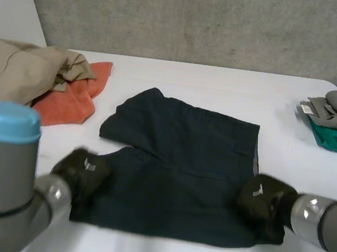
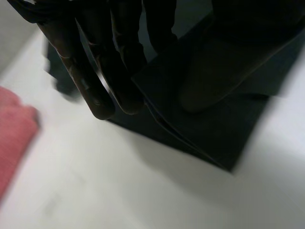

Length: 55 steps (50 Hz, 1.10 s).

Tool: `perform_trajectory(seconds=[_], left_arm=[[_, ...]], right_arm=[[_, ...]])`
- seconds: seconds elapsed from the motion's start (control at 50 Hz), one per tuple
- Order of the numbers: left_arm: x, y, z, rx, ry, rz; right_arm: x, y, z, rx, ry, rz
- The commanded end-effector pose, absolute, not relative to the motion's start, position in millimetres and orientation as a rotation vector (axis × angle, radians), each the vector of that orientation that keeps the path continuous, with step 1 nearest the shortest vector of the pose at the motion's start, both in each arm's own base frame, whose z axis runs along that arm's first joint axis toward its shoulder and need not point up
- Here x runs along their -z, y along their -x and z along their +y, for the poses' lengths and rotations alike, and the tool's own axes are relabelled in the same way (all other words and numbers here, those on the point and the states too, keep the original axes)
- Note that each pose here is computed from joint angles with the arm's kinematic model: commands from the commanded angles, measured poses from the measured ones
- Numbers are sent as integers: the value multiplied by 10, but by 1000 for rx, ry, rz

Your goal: Fold the laundry.

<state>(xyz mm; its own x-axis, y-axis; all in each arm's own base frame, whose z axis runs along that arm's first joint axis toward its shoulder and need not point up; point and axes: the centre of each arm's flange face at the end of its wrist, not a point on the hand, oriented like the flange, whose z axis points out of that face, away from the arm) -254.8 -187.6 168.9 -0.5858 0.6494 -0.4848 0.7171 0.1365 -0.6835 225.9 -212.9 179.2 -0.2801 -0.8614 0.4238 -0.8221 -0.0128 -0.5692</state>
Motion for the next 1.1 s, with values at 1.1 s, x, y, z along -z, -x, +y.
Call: perform_trajectory(seconds=[1.1], left_arm=[[-2202,3011,-2836,2333,-1165,1876]], right_arm=[[-1688,-2828,-3638,1747,754,2157]])
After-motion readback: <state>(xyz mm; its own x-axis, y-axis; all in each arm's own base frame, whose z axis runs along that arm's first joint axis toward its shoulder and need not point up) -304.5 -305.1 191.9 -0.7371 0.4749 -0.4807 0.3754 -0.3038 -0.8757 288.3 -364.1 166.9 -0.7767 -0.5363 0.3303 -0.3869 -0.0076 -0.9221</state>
